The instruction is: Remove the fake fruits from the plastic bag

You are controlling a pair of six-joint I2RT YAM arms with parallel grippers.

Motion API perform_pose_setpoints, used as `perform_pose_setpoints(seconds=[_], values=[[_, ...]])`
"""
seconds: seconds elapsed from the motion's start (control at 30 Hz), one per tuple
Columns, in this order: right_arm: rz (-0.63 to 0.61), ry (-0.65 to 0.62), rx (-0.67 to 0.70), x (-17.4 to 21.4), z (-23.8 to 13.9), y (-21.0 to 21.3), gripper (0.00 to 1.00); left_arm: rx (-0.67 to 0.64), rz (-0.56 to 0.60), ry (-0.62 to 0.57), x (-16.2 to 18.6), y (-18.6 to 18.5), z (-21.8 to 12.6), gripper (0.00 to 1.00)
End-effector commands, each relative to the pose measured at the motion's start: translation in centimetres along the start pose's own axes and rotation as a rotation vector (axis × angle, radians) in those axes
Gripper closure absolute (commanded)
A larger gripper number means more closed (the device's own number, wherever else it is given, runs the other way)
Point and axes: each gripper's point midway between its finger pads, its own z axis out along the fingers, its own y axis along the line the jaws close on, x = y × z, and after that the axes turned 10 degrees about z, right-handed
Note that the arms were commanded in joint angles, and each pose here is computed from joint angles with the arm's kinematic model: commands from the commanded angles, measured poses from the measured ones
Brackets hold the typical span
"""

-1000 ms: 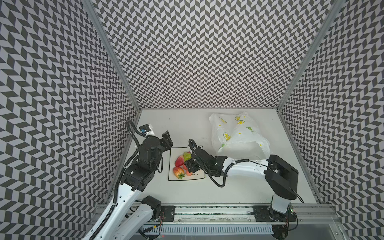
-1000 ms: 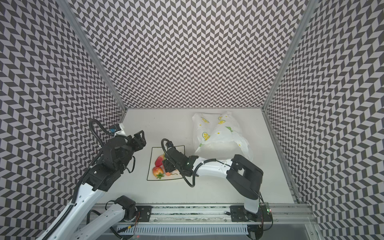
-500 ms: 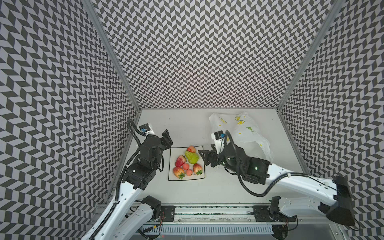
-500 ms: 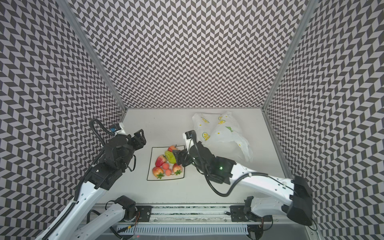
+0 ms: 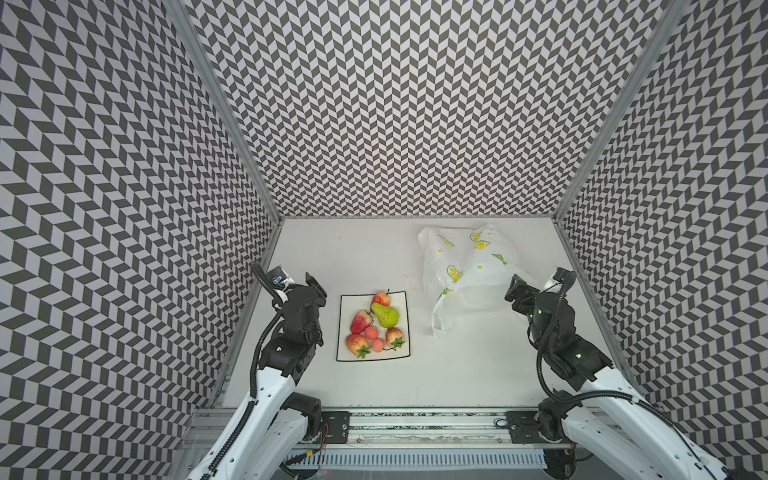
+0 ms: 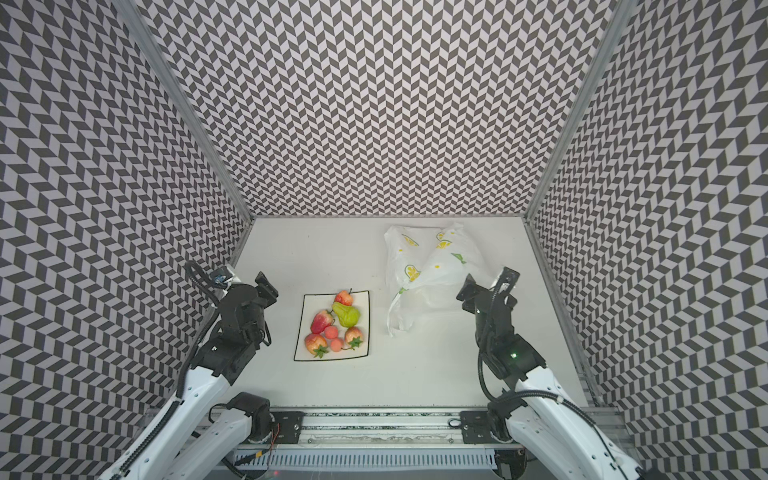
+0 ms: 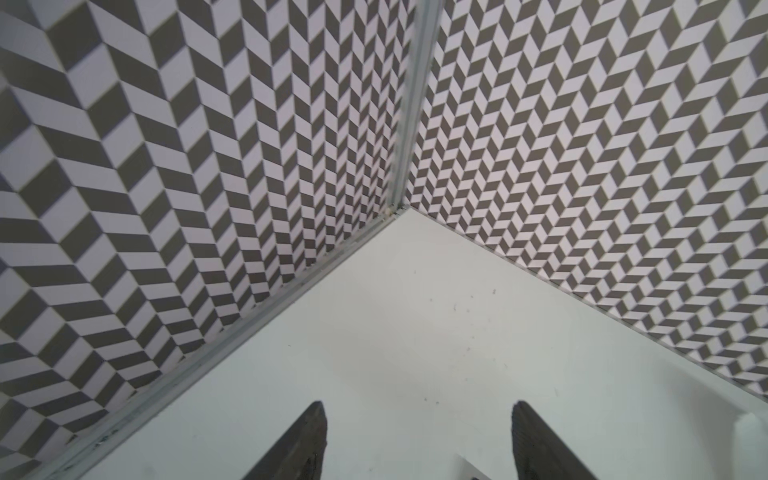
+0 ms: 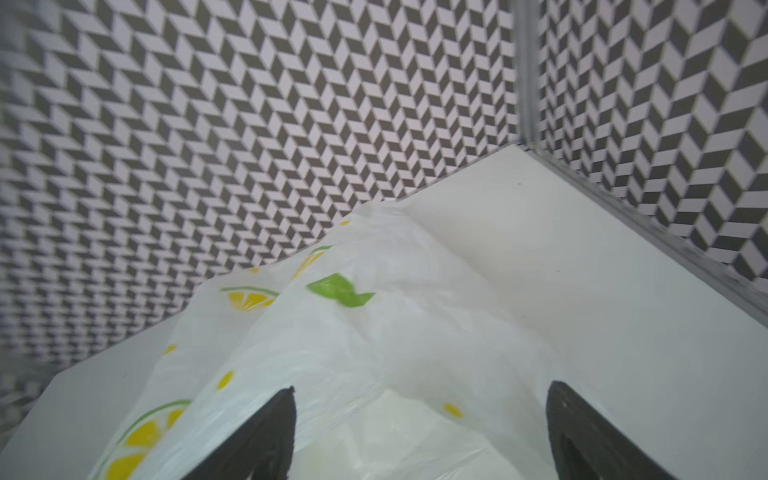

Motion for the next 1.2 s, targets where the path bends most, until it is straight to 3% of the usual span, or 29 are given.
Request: perform_pose_setpoints(seconds=[0.0, 0.07, 0.2, 0.4, 0.53, 0.67, 1.17], values=[[0.046, -0.143, 0.129, -1.5, 1.8, -3.9, 0.01, -0.099, -0.017, -0.103, -0.6, 2.4, 0.7, 0.28], [0.032, -0.185, 0.169, -1.2, 2.7, -5.9, 0.01, -0.08, 0.025, -0.123, 0.3, 2.4, 1.2, 0.26], [-0.063, -0.211, 0.077, 0.6, 4.4, -6.7, 0.01, -0.049, 0.078, -0.173, 1.9, 2.1, 1.8, 0.21], [-0.181, -0.123, -0.035, 2.6, 7.8, -4.7, 0.01, 0.022, 0.12, -0.194, 4.3, 1.7, 3.1, 0.16], [-0.197, -0.173, -0.156, 1.2, 9.1, -1.7, 0.01, 0.083, 0.108, -0.2, 4.8, 1.1, 4.3, 0.14], [-0.241, -0.182, -0.186, 0.9, 10.5, -0.9, 0.01, 0.126, 0.139, -0.197, 5.6, 0.1, 5.2, 0.12], [-0.229, -0.254, -0.252, 2.2, 9.3, -2.0, 0.01, 0.269, 0.157, -0.315, 5.7, -2.7, 5.7, 0.0]])
